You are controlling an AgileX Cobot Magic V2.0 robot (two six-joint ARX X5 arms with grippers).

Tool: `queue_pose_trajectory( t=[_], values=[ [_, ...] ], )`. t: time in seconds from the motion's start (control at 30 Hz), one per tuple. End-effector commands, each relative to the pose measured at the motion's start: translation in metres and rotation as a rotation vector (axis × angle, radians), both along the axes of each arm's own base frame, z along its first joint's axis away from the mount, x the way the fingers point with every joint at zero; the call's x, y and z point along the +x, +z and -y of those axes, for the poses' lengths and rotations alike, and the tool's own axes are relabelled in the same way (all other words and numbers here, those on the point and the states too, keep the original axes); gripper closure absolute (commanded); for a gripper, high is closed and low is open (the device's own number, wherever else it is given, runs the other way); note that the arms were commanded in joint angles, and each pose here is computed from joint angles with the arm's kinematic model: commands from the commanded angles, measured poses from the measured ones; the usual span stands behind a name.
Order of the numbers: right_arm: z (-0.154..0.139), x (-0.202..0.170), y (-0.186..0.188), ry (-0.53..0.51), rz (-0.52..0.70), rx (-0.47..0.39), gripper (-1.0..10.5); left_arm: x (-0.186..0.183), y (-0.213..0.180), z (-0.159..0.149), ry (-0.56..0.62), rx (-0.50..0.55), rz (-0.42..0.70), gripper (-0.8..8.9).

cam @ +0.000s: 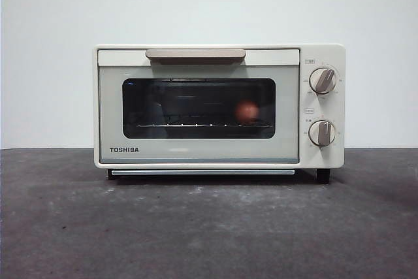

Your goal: Eggoven

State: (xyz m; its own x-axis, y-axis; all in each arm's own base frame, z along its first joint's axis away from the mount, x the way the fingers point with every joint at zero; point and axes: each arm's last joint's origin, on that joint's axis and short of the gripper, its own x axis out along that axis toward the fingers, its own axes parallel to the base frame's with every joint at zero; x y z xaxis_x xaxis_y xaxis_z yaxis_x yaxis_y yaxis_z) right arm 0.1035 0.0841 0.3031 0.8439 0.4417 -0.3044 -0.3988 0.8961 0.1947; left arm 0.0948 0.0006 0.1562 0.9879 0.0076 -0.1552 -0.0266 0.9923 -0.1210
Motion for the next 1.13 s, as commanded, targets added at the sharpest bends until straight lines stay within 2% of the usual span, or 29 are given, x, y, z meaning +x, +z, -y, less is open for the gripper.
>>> queue_pose_trajectory(
  t=[0.03, 0.33, 0.77, 1.0, 1.13],
  values=[
    [-0.002, 0.000, 0.001, 0.008, 0.012, -0.005, 9.4, 0.001, -0.009, 0.000, 0.002, -0.009, -0.031, 8.06],
    [-0.001, 0.000, 0.002, 0.006, 0.020, -0.007, 9.4, 0.001, -0.009, 0.000, 0.002, -0.009, -0.031, 8.06],
    [0.061, 0.002, 0.001, -0.476, 0.158, 0.010, 9.4, 0.001, -0.009, 0.000, 0.002, -0.009, -0.031, 8.06],
    [0.081, -0.002, -0.034, -0.530, 0.331, 0.027, 9.4, 0.001, -0.009, 0.000, 0.002, -0.009, -0.031, 8.06],
    [0.085, -0.004, -0.065, -0.528, 0.369, 0.022, 9.4, 0.001, -0.009, 0.000, 0.002, -0.009, -0.031, 8.06]
  ],
)
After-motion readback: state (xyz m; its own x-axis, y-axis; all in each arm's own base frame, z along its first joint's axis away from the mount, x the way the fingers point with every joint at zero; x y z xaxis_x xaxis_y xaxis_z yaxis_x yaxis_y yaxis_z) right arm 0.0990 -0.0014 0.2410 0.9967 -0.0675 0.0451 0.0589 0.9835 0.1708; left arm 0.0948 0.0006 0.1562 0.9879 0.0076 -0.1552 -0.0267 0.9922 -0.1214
